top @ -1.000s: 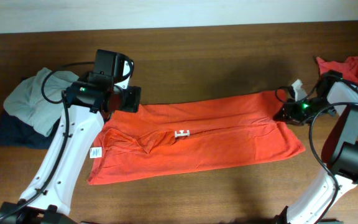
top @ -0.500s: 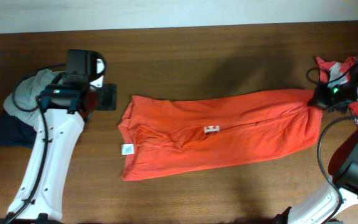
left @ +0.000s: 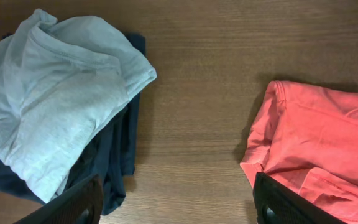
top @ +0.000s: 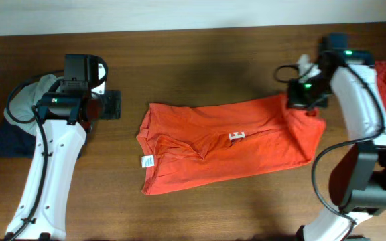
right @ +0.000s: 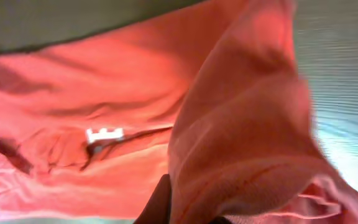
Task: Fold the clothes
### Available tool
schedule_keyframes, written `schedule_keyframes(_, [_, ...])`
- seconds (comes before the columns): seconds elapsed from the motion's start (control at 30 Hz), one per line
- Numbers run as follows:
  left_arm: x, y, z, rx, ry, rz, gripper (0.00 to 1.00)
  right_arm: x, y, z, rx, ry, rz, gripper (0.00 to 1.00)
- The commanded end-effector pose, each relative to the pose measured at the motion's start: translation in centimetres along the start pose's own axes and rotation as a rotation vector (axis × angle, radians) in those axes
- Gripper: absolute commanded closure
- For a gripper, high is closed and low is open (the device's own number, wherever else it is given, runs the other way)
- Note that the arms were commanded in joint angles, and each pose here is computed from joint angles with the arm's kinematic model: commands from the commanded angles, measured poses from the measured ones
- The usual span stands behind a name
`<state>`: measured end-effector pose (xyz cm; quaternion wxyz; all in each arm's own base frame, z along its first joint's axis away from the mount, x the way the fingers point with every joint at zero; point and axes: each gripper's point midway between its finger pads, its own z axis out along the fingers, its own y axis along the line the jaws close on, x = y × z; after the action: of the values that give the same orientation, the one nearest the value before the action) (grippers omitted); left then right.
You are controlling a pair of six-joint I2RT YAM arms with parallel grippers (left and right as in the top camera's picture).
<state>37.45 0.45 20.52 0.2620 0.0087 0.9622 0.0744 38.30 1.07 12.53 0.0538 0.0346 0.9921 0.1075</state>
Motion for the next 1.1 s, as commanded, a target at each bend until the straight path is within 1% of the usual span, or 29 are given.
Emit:
schedule_keyframes(0.0, [-0.5, 0.1, -0.8, 0.001, -0.026, -0.014, 0.23, 1.0, 2.8, 1.0, 0.079, 0.031, -0.027, 0.96])
schedule_keyframes(0.13, [-0.5, 0.1, -0.8, 0.001, -0.026, -0.014, 0.23, 3.0, 6.1, 3.6, 0.093, 0.101, -0.073, 0.95])
schedule_keyframes(0.2, [-0.5, 0.1, -0.8, 0.001, -0.026, -0.014, 0.23, 3.8, 7.0, 4.8, 0.093, 0.119, -0.082, 0.91])
schedule_keyframes(0.23, [-0.5, 0.1, -0.8, 0.001, -0.026, -0.014, 0.23, 4.2, 7.7, 5.4, 0.087, 0.128, -0.095, 0.87])
schedule_keyframes(0.27, [-0.5, 0.1, -0.8, 0.001, -0.026, -0.014, 0.23, 4.5, 8.0, 5.6, 0.085, 0.135, -0.097, 0.76])
schedule_keyframes(0.3, [-0.5, 0.1, -0.8, 0.001, -0.026, -0.014, 0.23, 5.0, 8.7, 5.8, 0.079, 0.145, -0.117, 0.6])
schedule_keyframes(0.33, [-0.5, 0.1, -0.8, 0.001, -0.026, -0.014, 0.23, 5.2, 9.2, 5.8, 0.078, 0.15, -0.138, 0.57])
schedule_keyframes(0.4, [-0.5, 0.1, -0.8, 0.001, -0.026, -0.014, 0.23, 5.2, 9.5, 5.4, 0.075, 0.138, -0.161, 0.56])
schedule_keyframes(0.5, [-0.5, 0.1, -0.8, 0.002, -0.026, -0.014, 0.23, 4.3, 9.2, 4.1, 0.068, 0.094, -0.147, 0.56])
schedule_keyframes(0.57, [-0.5, 0.1, -0.8, 0.002, -0.025, -0.014, 0.23, 3.3, 7.9, 2.8, 0.064, 0.052, -0.103, 0.51])
schedule_keyframes(0.6, [-0.5, 0.1, -0.8, 0.001, -0.025, -0.014, 0.23, 2.7, 6.4, 2.3, 0.067, 0.039, -0.06, 0.46])
schedule_keyframes(0.63, [-0.5, 0.1, -0.8, 0.001, -0.025, -0.014, 0.23, 2.4, 5.2, 2.1, 0.07, 0.034, -0.027, 0.46])
schedule_keyframes(0.7, [-0.5, 0.1, -0.8, 0.001, -0.025, -0.014, 0.23, 2.1, 2.8, 2.0, 0.076, 0.034, 0.038, 0.47])
schedule_keyframes(0.77, [-0.5, 0.1, -0.8, 0.001, -0.026, -0.014, 0.23, 2.1, 0.5, 2.1, 0.084, 0.043, 0.1, 0.58])
schedule_keyframes(0.83, [-0.5, 0.1, -0.8, 0.001, -0.026, -0.014, 0.23, 2.6, -2.0, 2.7, 0.091, 0.066, 0.169, 0.77])
schedule_keyframes(0.9, [-0.5, 0.1, -0.8, 0.001, -0.026, -0.014, 0.23, 3.4, -3.5, 4.1, 0.09, 0.096, 0.21, 0.85])
schedule_keyframes(0.97, [-0.5, 0.1, -0.8, 0.001, -0.026, -0.014, 0.23, 4.6, -3.5, 5.9, 0.064, 0.127, 0.22, 0.9])
schedule_keyframes(1.07, [-0.5, 0.1, -0.8, 0.001, -0.026, -0.014, 0.23, 6.1, -1.8, 8.4, -0.022, 0.157, 0.21, 0.92])
